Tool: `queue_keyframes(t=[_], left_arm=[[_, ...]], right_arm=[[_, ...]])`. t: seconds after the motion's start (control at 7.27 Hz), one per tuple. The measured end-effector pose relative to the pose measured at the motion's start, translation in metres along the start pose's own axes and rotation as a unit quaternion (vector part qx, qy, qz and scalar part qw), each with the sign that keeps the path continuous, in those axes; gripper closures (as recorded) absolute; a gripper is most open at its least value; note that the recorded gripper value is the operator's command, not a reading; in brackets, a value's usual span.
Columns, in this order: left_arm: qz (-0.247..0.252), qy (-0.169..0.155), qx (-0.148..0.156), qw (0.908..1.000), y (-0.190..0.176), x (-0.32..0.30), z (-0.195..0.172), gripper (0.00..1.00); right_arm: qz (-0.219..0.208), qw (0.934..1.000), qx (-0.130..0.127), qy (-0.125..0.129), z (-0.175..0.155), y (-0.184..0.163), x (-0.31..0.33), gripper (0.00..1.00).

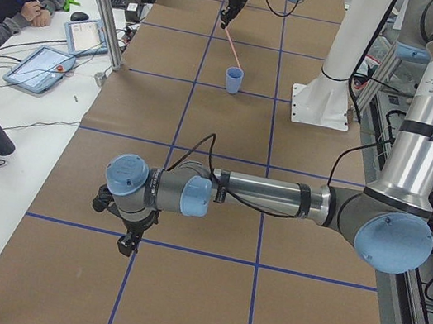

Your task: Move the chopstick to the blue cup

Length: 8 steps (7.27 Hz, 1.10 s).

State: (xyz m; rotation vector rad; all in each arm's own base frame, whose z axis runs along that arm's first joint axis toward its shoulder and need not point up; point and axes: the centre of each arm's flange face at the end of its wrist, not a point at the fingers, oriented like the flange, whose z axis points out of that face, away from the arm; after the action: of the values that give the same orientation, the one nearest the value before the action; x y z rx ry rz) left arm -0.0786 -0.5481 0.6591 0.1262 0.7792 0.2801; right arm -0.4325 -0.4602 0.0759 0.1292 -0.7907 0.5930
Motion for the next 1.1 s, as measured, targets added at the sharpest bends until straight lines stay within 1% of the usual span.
queue_keyframes(t=[0.14, 0.28, 0.41, 0.55, 0.69, 0.83, 0.96, 1.1], left_arm=[[0.0, 0.0, 0.0, 1.0, 0.0, 0.0, 0.0, 0.01], [-0.001, 0.0, -0.001, 1.0, 0.001, -0.001, 0.001, 0.01], [-0.002, 0.001, -0.002, 1.0, 0.001, -0.002, 0.002, 0.01], [-0.002, 0.001, -0.002, 1.0, 0.001, -0.002, 0.003, 0.01], [-0.002, 0.001, -0.003, 1.0, 0.001, -0.002, 0.003, 0.01], [-0.003, 0.001, -0.003, 1.0, 0.001, -0.002, 0.003, 0.01], [-0.003, 0.001, -0.003, 1.0, 0.001, -0.002, 0.003, 0.01], [-0.003, 0.001, -0.003, 1.0, 0.001, -0.002, 0.003, 0.02]], right_arm=[[0.002, 1.0, 0.002, 0.003, 0.014, 0.003, -0.006, 1.0], [0.0, 0.9999, 0.009, 0.005, 0.029, 0.013, -0.011, 1.0], [-0.004, 0.9998, 0.016, 0.007, 0.043, 0.025, -0.013, 0.87], [-0.009, 0.9997, 0.02, 0.011, 0.053, 0.036, -0.013, 0.01], [-0.013, 0.9995, 0.024, 0.012, 0.057, 0.042, -0.012, 0.0], [-0.016, 0.9995, 0.026, 0.008, 0.054, 0.043, -0.011, 0.0], [-0.018, 0.9996, 0.024, 0.0, 0.044, 0.037, -0.01, 0.0], [-0.022, 0.9996, 0.013, -0.006, 0.033, 0.02, -0.009, 0.0]])
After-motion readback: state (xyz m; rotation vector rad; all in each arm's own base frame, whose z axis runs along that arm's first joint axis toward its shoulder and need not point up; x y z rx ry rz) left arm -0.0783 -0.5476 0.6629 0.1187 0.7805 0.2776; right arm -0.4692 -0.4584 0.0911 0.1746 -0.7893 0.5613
